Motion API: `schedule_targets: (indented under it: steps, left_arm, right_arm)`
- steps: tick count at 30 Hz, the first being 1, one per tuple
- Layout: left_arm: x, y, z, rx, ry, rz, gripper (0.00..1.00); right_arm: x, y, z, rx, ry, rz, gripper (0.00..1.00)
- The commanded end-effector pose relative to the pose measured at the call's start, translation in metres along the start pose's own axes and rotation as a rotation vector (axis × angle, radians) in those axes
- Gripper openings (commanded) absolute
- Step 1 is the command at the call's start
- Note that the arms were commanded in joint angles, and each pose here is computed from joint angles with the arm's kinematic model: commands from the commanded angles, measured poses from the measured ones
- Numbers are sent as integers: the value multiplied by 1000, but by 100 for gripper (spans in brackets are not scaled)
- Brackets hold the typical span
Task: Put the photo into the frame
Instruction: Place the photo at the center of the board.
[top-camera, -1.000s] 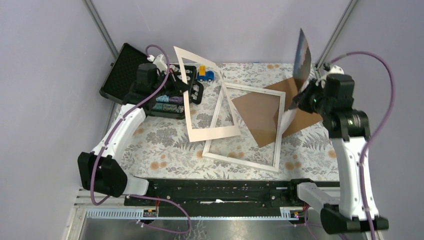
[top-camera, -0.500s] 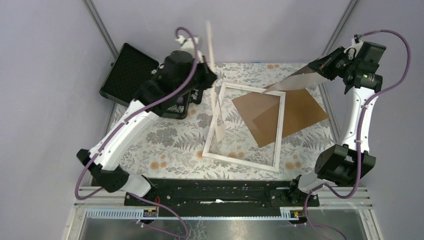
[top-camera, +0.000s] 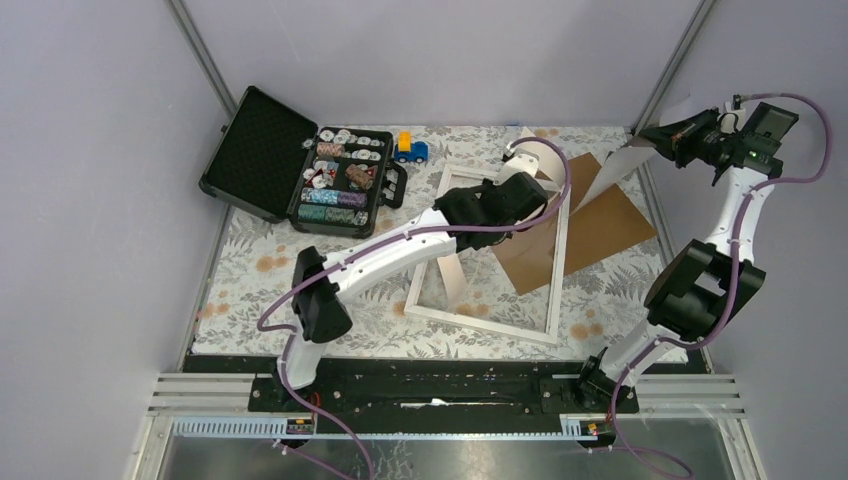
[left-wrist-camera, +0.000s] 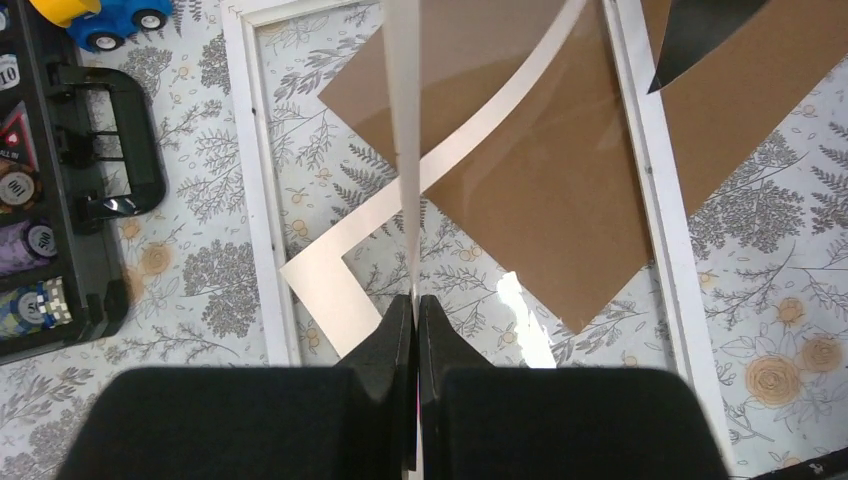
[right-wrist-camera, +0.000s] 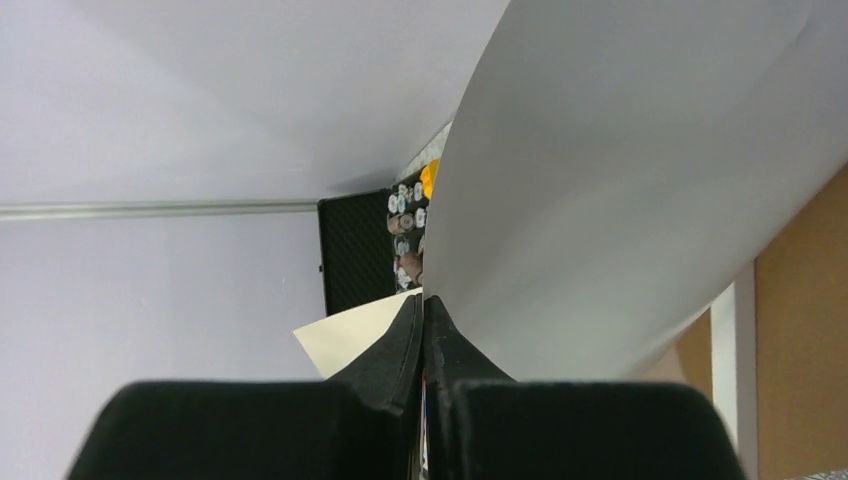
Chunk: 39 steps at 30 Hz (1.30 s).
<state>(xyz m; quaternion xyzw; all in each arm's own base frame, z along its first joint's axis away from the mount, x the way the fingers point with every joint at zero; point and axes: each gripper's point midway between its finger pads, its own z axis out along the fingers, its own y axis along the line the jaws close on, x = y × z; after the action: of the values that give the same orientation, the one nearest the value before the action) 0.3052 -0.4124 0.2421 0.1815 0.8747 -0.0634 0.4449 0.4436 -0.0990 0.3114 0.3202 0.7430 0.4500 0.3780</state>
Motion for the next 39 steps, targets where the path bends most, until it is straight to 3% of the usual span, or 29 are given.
schedule_targets:
  steps: [1, 7, 11, 19, 24, 29, 39]
  left_arm:
    - [-58, 16, -34, -11, -142, -58, 0]
    - [-84, 15, -60, 58, -206, -94, 0]
    - [-114, 36, -105, 85, -296, -142, 0]
    - [-153, 128, -191, -120, -488, -147, 0]
    - [-151, 145, -202, -173, -499, -121, 0]
    - [-144, 138, -192, -160, -471, -74, 0]
    - [-125, 109, -164, -67, -393, 45, 0]
  right_arm:
    - [8, 38, -13, -82, 16, -57, 2]
    - [14, 49, -9, -92, 39, -66, 3]
    - [20, 79, -3, -125, 62, -119, 5]
    - [32, 151, 8, -280, 137, -157, 5]
    - [30, 168, 4, -330, 141, -184, 5]
    - [38, 96, 15, -209, 142, -87, 4]
    - [64, -115, -4, 246, 158, 115, 5]
